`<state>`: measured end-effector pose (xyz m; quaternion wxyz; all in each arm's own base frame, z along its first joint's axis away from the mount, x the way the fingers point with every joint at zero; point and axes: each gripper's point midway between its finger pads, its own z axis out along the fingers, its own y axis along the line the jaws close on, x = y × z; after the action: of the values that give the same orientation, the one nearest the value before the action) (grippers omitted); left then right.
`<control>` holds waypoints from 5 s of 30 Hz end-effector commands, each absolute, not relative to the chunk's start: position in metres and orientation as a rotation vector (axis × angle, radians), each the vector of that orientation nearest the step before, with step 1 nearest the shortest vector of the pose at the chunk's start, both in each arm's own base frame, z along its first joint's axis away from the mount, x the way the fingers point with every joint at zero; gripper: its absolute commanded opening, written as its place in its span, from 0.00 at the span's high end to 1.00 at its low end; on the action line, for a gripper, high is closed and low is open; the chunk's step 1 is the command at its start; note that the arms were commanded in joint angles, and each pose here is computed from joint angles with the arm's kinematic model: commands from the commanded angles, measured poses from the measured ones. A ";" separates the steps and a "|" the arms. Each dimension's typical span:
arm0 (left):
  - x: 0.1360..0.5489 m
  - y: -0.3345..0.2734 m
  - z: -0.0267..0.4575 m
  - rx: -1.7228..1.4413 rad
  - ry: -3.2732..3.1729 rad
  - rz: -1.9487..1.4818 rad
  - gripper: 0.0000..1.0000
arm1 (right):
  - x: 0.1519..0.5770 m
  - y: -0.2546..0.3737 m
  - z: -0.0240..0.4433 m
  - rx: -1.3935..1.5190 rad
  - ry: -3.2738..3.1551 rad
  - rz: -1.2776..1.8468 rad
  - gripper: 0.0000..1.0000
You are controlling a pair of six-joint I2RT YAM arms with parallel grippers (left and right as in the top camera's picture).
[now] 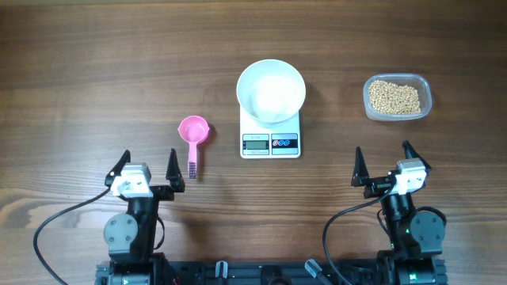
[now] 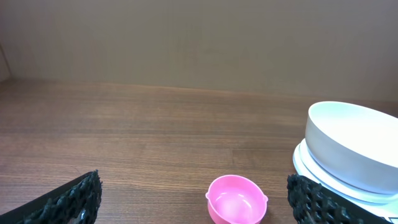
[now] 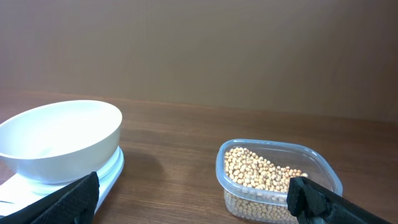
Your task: Scoop item into bowl and weigh 150g on scale
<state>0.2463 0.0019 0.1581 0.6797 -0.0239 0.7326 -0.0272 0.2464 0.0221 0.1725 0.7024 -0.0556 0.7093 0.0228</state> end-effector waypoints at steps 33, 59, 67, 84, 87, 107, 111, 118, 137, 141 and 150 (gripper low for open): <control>0.247 0.005 0.153 -0.054 1.659 -0.037 0.00 | 0.246 0.020 0.174 -0.118 1.572 0.036 0.00; 0.247 0.005 0.153 -0.054 1.659 -0.037 0.00 | 0.246 0.020 0.173 -0.118 1.573 0.036 0.00; 0.247 0.005 0.153 -0.054 1.659 -0.037 0.00 | 0.246 0.020 0.173 -0.118 1.573 0.036 0.00; 0.247 -0.002 0.155 -0.019 1.653 -0.075 0.00 | 0.236 0.063 0.181 -0.312 1.521 0.243 0.00; 0.247 -0.005 0.156 -0.010 1.651 -0.084 0.00 | 0.232 0.071 0.201 -0.301 1.443 0.328 0.00; 0.238 -0.001 0.248 -0.078 1.442 -0.148 0.00 | 0.260 0.015 0.439 -0.196 1.352 -0.124 0.00; 0.240 -0.004 0.275 -0.077 1.551 -0.179 0.00 | 0.310 0.040 0.452 -0.327 1.581 0.002 0.00; 0.266 -0.030 0.316 -0.008 1.977 -0.360 0.00 | 0.356 0.107 0.433 -0.618 1.646 0.389 0.00; 0.305 -0.018 0.270 -0.209 2.614 -0.404 0.00 | 0.381 0.110 0.324 -0.177 2.164 0.772 0.00; 0.312 -0.016 0.230 -0.254 2.751 -0.415 0.00 | 0.380 0.104 0.316 -0.141 2.202 0.733 0.00; 0.276 -0.033 0.143 -0.440 3.068 -0.593 0.00 | 0.360 0.099 0.289 -0.080 2.349 0.727 0.00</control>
<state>0.2901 -0.0242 0.1606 0.0308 -0.1336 0.9773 -0.1617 0.3614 0.1054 0.2916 0.3412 -0.0454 0.8915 0.2943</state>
